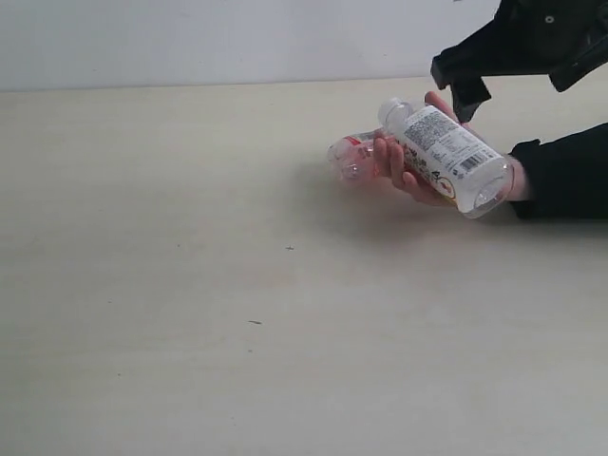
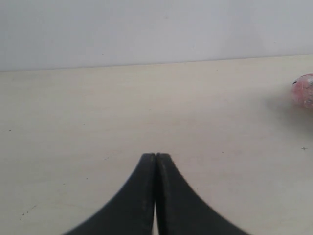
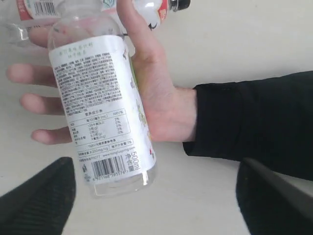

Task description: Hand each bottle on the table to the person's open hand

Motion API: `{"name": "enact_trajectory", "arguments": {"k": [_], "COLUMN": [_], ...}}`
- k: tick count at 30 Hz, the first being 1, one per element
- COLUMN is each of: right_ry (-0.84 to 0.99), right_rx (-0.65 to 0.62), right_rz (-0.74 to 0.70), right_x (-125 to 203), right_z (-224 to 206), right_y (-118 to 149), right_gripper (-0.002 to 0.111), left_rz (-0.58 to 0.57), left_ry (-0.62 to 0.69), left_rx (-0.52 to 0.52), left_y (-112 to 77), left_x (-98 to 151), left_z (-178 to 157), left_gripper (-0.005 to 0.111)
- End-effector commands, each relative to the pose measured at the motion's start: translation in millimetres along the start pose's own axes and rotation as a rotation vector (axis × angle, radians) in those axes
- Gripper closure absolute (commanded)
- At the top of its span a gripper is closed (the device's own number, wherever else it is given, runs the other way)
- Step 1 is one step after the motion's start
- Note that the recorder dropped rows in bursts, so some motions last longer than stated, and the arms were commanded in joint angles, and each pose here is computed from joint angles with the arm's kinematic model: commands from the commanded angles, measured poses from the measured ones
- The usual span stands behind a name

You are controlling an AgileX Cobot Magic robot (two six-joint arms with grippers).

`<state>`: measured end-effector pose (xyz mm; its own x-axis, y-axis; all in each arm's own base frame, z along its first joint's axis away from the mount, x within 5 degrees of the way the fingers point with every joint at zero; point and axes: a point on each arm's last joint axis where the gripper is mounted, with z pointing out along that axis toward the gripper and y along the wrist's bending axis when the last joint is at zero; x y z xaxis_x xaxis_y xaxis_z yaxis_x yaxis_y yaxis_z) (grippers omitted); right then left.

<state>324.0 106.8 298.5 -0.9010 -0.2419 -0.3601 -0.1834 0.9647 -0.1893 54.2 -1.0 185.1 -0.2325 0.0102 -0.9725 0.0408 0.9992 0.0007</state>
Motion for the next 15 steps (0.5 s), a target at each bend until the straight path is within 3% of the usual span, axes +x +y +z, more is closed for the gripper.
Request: {"name": "enact_trajectory", "arguments": {"k": [1, 5, 10, 15], "right_ry": [-0.090, -0.137, -0.194, -0.280], "right_rx": [-0.038, -0.166, -0.363, -0.321], "right_rz": [0.014, -0.023, -0.138, -0.156], "right_x": [7.8, 23.3, 58.8, 116.5], "right_z": [-39.9, -75.6, -99.3, -94.5], "right_y": [-8.2, -7.4, 1.6, -7.7], "right_gripper": [0.054, 0.108, 0.107, 0.107], "left_rz": [-0.008, -0.008, -0.008, -0.008], "left_ry": [-0.007, -0.007, -0.007, -0.007], "left_rx": [0.007, 0.007, 0.007, 0.007], "left_y": [-0.4, -0.4, -0.4, -0.4], "left_x": [0.4, 0.4, 0.4, 0.4], "left_z": [0.0, 0.0, 0.0, 0.0], "left_gripper": [0.104, 0.104, 0.104, 0.104]}}
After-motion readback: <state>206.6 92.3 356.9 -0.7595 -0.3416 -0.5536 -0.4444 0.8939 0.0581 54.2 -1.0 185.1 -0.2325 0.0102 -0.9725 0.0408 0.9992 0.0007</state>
